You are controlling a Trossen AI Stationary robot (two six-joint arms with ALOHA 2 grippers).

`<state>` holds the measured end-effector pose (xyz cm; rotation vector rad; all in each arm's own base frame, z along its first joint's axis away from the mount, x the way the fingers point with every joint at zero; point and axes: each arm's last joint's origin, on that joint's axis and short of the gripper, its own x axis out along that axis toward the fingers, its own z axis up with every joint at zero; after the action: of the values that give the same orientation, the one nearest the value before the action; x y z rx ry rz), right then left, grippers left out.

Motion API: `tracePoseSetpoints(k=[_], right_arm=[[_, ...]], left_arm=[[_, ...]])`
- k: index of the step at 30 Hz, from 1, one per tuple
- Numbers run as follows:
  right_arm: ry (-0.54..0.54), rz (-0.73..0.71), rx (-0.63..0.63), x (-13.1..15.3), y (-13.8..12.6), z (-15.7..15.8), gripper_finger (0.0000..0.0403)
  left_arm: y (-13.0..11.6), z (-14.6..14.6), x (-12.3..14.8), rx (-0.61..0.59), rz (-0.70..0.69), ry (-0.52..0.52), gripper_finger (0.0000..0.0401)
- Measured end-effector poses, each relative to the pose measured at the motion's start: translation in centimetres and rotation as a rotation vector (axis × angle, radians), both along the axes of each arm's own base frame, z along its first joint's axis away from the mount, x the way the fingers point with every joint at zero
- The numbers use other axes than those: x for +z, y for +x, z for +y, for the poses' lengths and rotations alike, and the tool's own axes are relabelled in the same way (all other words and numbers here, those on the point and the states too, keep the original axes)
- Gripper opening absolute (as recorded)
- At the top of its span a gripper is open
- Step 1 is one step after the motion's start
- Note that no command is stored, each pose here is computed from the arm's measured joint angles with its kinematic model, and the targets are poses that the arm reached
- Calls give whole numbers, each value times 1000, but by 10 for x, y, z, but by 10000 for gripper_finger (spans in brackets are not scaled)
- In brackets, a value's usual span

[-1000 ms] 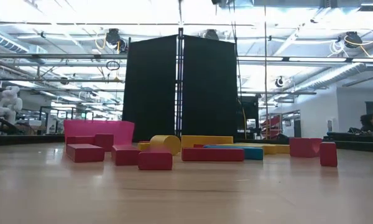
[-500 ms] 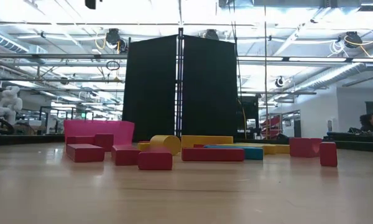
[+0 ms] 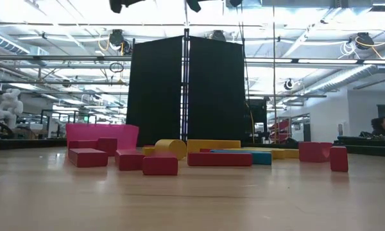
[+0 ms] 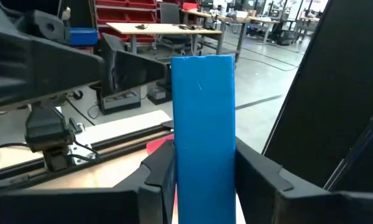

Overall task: Sort blocks
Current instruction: Put the blue block into the green bin

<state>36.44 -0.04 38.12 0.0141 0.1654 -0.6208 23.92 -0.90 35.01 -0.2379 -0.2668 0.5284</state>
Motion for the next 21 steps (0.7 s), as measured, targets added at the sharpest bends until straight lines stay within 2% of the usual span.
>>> tracePoseSetpoints(k=[4, 8, 12, 17, 21], right_arm=[[-10, 5, -7, 0, 0, -3, 114], [-18, 12, -7, 0, 0, -5, 114], [-28, 17, -6, 0, 0, -6, 114], [-40, 20, -4, 1, 0, -6, 114], [-41, 20, -1, 1, 0, -5, 114]], left_arm=[[10, 2, 2, -32, -3, 10, 326], [20, 0, 9, -85, -83, 20, 326], [31, 0, 9, -86, -88, 20, 326], [41, 2, 2, -97, -95, -53, 326], [45, 6, -3, -81, -84, -64, 326]])
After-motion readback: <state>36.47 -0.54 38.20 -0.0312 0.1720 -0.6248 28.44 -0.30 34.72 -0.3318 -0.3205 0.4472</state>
